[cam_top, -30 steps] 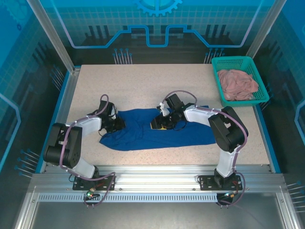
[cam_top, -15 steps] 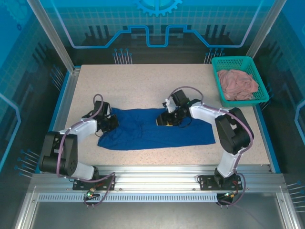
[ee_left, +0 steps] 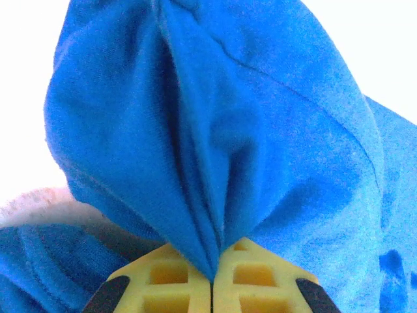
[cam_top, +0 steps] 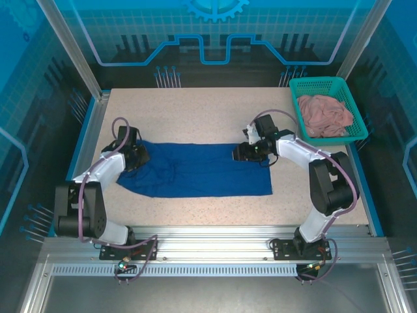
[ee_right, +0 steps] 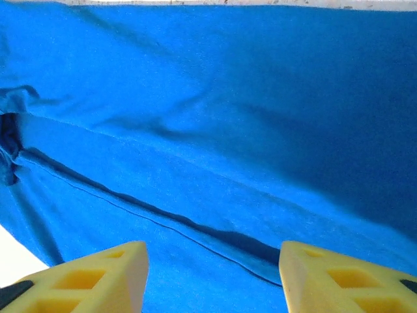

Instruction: Fold the inside-out t-shirt

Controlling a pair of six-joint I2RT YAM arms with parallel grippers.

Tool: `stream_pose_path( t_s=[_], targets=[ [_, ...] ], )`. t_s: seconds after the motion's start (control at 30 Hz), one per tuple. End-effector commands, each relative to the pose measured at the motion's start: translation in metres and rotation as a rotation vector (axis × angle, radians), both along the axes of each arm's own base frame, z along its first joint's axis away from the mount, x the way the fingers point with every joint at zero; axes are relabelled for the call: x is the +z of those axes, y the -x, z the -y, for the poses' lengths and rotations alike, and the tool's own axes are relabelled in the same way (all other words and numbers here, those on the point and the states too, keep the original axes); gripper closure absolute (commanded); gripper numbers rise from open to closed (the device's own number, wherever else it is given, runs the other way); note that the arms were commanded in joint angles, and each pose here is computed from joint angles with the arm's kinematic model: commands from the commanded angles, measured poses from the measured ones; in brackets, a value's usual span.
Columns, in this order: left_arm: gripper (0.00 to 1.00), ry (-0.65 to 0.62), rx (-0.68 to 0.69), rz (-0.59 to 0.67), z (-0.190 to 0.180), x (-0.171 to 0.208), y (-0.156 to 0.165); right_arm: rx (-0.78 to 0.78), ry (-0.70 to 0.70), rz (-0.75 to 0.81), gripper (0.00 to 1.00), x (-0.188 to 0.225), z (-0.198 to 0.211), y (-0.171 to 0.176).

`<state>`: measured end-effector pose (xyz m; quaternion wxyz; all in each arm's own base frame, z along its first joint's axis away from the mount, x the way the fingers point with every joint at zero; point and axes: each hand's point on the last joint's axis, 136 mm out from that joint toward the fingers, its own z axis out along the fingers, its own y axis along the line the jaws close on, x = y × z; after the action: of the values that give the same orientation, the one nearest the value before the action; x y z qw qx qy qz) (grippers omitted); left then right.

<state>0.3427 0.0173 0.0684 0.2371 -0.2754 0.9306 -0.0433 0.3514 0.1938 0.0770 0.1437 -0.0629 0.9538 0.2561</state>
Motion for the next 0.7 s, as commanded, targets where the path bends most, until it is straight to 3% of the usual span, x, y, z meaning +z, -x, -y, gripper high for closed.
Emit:
stream_pose_path(
  t_s=[0.0,0.23,0.67],
  targets=[
    [1.0,-0.112,0.024,-0.061,-0.028,0.001,-0.005,0.032,0.009,0.02,0.44,-0.002,-0.013,-0.007],
    [1.0,-0.206,0.055,-0.134,-0.061,0.003,-0.02,0.075,0.037,0.053,0.44,-0.001,-0.023,-0.009],
    [1.0,-0.322,0.039,-0.178,-0.088,0.014,-0.028,0.084,0.082,0.026,0.44,-0.009,-0.017,-0.01]
  ],
)
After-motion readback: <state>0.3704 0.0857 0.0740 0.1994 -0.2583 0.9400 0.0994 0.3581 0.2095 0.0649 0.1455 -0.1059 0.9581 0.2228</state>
